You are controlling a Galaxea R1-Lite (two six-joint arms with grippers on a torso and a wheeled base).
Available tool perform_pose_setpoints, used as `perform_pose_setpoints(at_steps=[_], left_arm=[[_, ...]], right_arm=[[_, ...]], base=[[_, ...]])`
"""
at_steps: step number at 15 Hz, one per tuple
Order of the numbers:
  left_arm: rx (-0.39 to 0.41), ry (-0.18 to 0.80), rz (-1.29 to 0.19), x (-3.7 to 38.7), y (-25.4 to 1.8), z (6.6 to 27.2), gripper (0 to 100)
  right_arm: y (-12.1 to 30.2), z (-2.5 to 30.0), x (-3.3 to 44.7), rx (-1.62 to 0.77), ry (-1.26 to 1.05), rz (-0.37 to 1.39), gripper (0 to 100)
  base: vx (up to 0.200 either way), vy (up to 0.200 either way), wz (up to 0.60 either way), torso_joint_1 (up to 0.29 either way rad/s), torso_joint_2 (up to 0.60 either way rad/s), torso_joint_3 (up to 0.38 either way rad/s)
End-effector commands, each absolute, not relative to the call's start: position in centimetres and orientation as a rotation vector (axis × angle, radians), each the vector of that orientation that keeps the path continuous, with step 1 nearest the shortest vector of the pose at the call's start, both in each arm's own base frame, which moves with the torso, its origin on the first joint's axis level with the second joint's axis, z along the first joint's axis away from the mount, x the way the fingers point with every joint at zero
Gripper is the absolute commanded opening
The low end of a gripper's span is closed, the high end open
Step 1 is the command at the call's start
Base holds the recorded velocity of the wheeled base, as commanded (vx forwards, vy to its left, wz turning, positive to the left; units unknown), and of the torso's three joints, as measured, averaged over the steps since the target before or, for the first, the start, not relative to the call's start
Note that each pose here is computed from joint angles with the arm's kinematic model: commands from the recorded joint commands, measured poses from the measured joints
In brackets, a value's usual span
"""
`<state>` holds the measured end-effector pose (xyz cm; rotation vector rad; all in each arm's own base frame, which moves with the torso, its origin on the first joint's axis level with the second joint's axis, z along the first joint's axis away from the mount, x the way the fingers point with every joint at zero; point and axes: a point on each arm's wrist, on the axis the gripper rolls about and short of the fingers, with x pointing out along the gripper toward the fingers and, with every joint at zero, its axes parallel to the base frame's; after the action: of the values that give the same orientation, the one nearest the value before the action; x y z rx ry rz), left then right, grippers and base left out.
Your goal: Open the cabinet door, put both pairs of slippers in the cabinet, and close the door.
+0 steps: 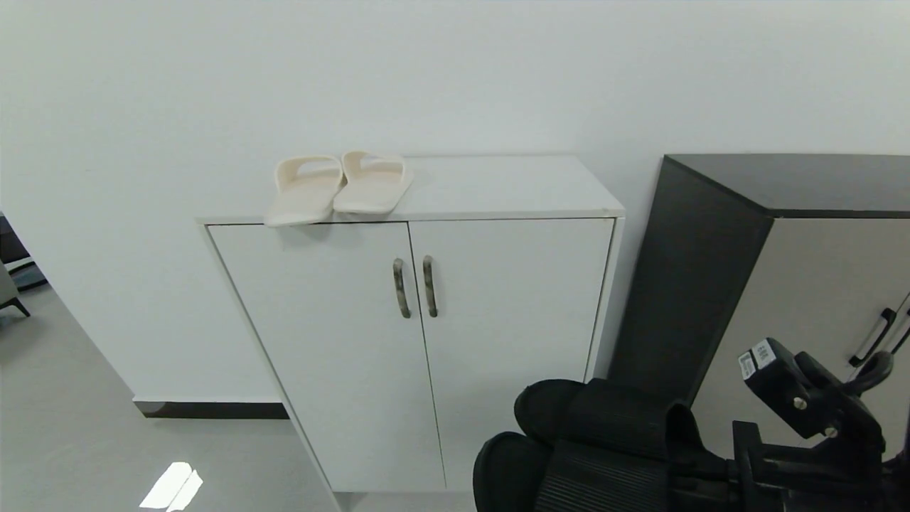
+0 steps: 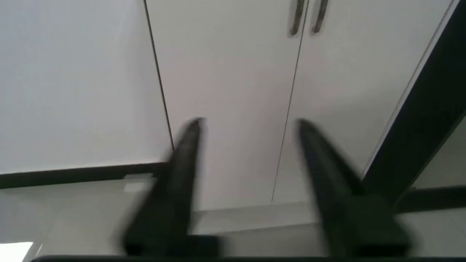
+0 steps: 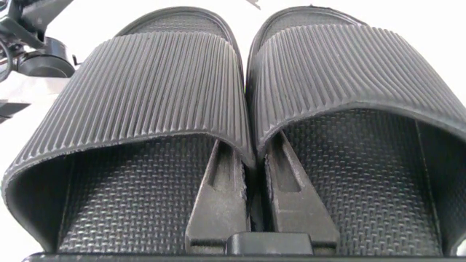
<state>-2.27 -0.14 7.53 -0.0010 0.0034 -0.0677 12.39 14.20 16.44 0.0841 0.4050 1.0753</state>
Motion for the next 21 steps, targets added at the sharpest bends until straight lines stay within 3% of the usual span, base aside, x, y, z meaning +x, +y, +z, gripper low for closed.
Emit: perform_pose_setpoints(at_steps=[1, 9, 10, 11, 12, 13, 16, 19, 21], left_arm=[[-0.002, 0.003, -0.067, -2.3, -0.1, 7.5, 100], [0.005, -0.003, -0.014, -2.3, 0.0, 7.7, 100], [0.005, -0.058, -0.018, -2.5, 0.0, 10.6, 100], [-0.058, -0.065, -0.072, -1.9, 0.0, 15.1, 100], [-0.082, -0.058, -0.091, -1.5, -0.1, 16.2, 100], [-0.119, 0.051, -0.234, 1.9, -0.5, 20.2, 100], [-0.124, 0.064, -0.48, 7.8, -1.9, 23.1, 100], [-0.177, 0.067, -0.583, 14.8, -4.3, 25.2, 100], [-0.177, 0.06, -0.679, 17.0, -6.6, 26.8, 100]], right_arm=[[14.3, 16.4, 12.4, 0.083, 0.409, 1.076, 0], [14.3, 16.4, 12.4, 0.082, 0.407, 1.077, 0], [14.3, 16.4, 12.5, 0.081, 0.405, 1.079, 0], [14.3, 16.3, 12.5, 0.08, 0.409, 1.079, 0], [14.3, 16.3, 12.5, 0.078, 0.409, 1.08, 0], [14.3, 16.4, 12.4, 0.075, 0.401, 1.081, 0], [14.1, 16.4, 12.2, 0.038, 0.379, 1.088, 0], [13.8, 16.5, 11.9, 0.033, 0.361, 1.094, 0], [13.8, 16.7, 11.9, 0.033, 0.354, 1.095, 0]], base=[[0.0, 0.0, 0.0, -0.183, 0.48, 0.295], [0.0, 0.0, 0.0, -0.156, 0.46, 0.3], [0.0, 0.0, 0.0, -0.134, 0.46, 0.32], [0.0, 0.0, 0.0, -0.095, 0.41, 0.29], [0.0, 0.0, 0.0, -0.066, 0.24, 0.183], [0.0, 0.0, 0.0, -0.032, 0.14, 0.11], [0.0, 0.0, 0.0, -0.004, 0.03, 0.014], [0.0, 0.0, 0.0, 0.0, 0.0, 0.0], [0.0, 0.0, 0.0, 0.0, 0.0, 0.0]])
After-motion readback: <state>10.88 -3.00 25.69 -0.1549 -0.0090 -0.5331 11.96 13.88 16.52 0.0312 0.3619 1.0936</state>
